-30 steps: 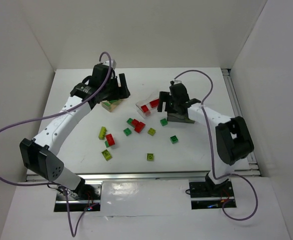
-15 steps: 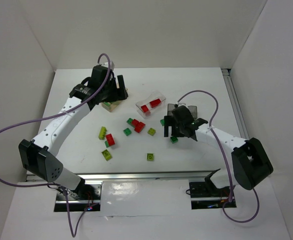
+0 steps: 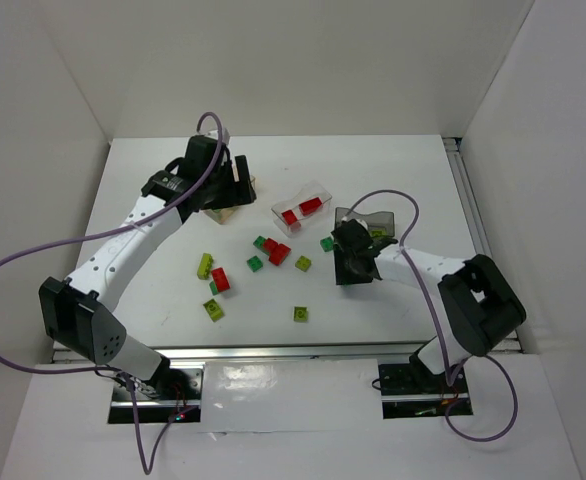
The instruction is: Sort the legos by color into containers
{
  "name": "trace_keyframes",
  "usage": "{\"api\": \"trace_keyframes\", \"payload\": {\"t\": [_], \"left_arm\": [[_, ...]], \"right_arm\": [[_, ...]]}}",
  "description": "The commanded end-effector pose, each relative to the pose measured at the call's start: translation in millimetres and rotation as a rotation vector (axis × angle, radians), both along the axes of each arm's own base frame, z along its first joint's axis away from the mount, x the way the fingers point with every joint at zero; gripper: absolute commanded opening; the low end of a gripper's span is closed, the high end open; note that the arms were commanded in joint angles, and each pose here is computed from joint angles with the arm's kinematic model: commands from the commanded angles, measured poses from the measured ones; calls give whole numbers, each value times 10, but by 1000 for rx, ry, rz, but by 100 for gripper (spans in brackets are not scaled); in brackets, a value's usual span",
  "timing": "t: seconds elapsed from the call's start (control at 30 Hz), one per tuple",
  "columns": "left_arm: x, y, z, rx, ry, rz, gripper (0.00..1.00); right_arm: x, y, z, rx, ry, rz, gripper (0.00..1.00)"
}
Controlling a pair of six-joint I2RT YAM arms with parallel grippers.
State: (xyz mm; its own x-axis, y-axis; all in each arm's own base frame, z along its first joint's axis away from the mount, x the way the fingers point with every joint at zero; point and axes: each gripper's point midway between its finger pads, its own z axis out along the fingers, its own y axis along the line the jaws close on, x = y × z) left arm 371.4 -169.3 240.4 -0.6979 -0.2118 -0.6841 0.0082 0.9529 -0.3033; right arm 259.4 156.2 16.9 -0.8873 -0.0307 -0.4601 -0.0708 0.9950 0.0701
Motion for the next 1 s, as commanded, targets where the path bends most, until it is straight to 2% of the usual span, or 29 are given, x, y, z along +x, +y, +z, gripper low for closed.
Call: {"api": "trace_keyframes", "payload": {"t": [0.0,0.03,0.1,0.2,0.23,0.37,0.43,0.57,0.63,0.67,0.7,0.77,0.8,0.83,0.87,0.97], "left_arm": [[46,77,71,17,-26,30,84],[76,170,93,41,-35,52,84],[119,354,133,84,-45,107,84],[172,720,243,102,-63,195,84],[156,962,266,88,-66,267,84],[81,1552,230,19,-65,430,84],[19,1648,110,-20,-28,447,85],[-109,1810,-79,-85,29,473,88],[-191,1760,-128,-133,47,453,89],[-207,1756,-167,-145,60,449,89],[-235,1729,-160,-155,59,438,89],[-273,1812,-173,-146,56,454,89],[-303,1850,-165,-147,50,466,89],[-307,1895,-167,-141,48,472,89],[-326,1975,-135,-134,35,487,89],[-332,1992,-47,-149,12,477,89]], "right_arm": [[231,35,175,-31,-73,-14,43],[245,86,233,-21,-88,-4,34],[279,136,407,-9,-139,-7,26],[437,384,757,97,-246,33,26],[519,546,955,156,-276,75,26],[781,1163,1189,226,-296,188,26],[935,1459,1306,260,-332,247,26],[1537,2059,1545,307,-419,284,26],[1749,2226,1563,300,-452,310,26],[1917,2368,1838,330,-513,315,26],[2060,2436,1578,291,-499,311,26],[2263,2552,1700,273,-574,292,29],[2348,2587,1507,249,-570,289,30],[2439,2640,1611,255,-608,287,31],[2489,2685,1444,245,-593,289,31],[2612,2788,1380,250,-614,295,34]]}}
